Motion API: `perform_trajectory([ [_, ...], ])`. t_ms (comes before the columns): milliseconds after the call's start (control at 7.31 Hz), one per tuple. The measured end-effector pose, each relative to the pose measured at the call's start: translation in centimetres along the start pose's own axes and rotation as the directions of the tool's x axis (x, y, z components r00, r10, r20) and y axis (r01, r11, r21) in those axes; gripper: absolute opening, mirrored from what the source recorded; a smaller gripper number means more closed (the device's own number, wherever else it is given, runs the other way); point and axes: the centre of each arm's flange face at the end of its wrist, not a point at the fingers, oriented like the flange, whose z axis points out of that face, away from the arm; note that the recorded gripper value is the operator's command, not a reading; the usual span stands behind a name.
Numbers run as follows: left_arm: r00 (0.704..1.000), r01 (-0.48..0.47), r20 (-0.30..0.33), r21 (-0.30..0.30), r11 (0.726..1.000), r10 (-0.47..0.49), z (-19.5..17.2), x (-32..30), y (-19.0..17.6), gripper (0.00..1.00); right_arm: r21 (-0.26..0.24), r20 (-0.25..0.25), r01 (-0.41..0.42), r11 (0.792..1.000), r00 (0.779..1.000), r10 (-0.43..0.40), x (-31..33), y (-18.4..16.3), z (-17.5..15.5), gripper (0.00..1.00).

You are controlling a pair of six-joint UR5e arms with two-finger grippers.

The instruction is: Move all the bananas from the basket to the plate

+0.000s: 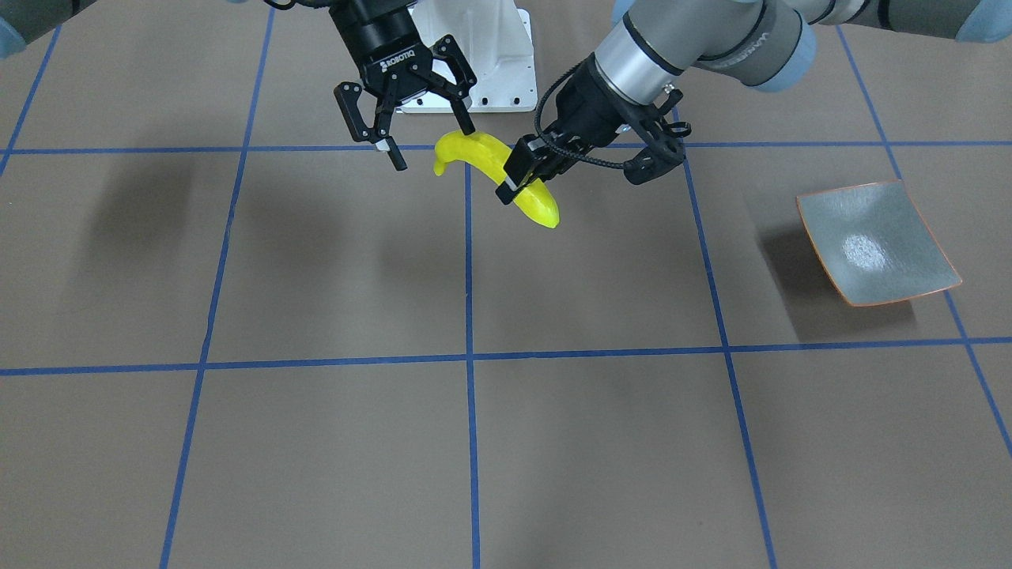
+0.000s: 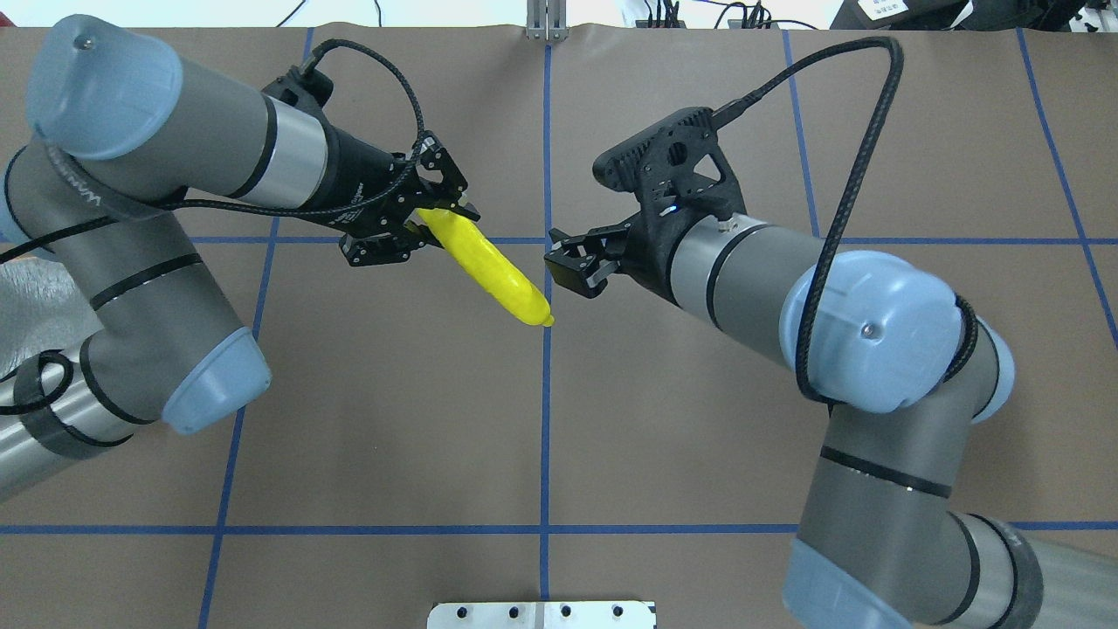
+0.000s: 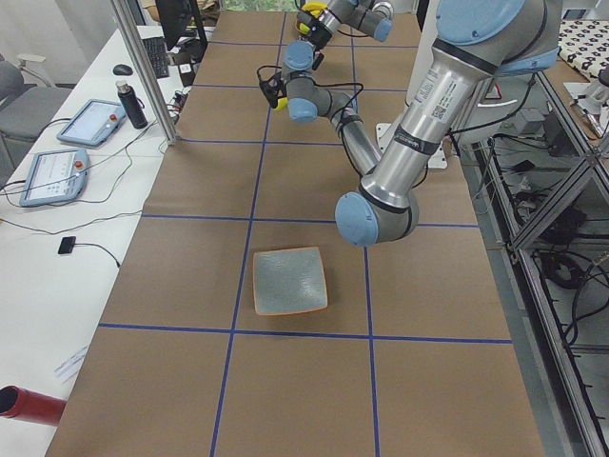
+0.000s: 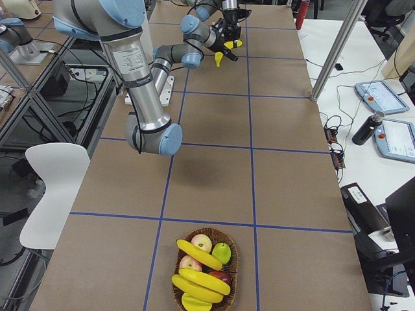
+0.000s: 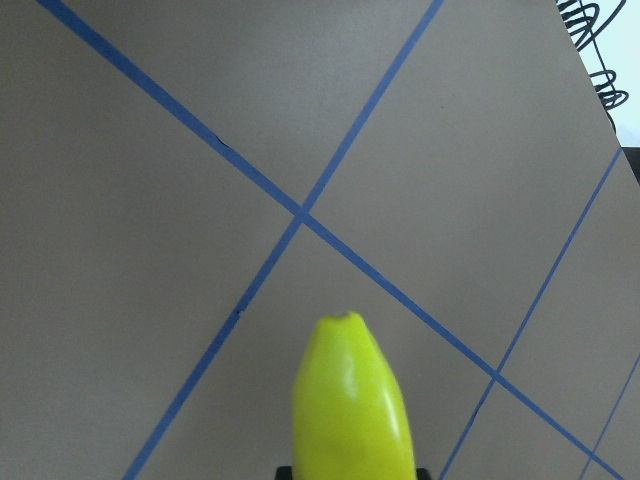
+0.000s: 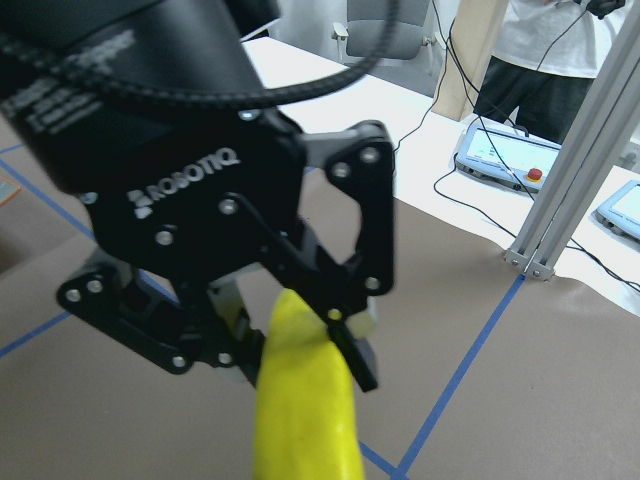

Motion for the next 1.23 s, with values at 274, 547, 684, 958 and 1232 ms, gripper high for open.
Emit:
perform_trajectory([
  [274, 0.997, -0.073, 0.036, 0.000, 0.997, 0.073, -3.2, -4.7, -1.4, 0.00, -0.078, -0.005, -0.098, 0.992, 0.995, 0.098, 6.4, -1.4, -0.4, 0.99],
  [547, 0.988, -0.127, 0.083, -0.004, 0.992, 0.127, -7.9, -9.8, -4.3, 0.00, -0.261, -0.054, -0.249, 0.933, 0.968, 0.243, 14.4, -2.2, -1.7, 1.00],
  [684, 0.983, -0.145, 0.111, -0.004, 0.989, 0.144, -10.5, -12.5, -6.6, 0.00, -0.351, -0.110, -0.306, 0.885, 0.952, 0.286, 18.0, -2.3, -2.4, 1.00],
  [958, 0.957, -0.234, 0.175, 0.006, 0.972, 0.229, -16.1, -19.3, -11.7, 0.00, -0.444, -0.185, -0.291, 0.848, 0.955, 0.231, 24.3, -0.6, -3.3, 1.00],
  [1232, 0.902, -0.362, 0.256, 0.010, 0.932, 0.347, -19.8, -26.8, -16.2, 0.00, -0.512, -0.188, -0.204, 0.835, 0.974, 0.123, 31.1, 2.2, -5.1, 1.00],
])
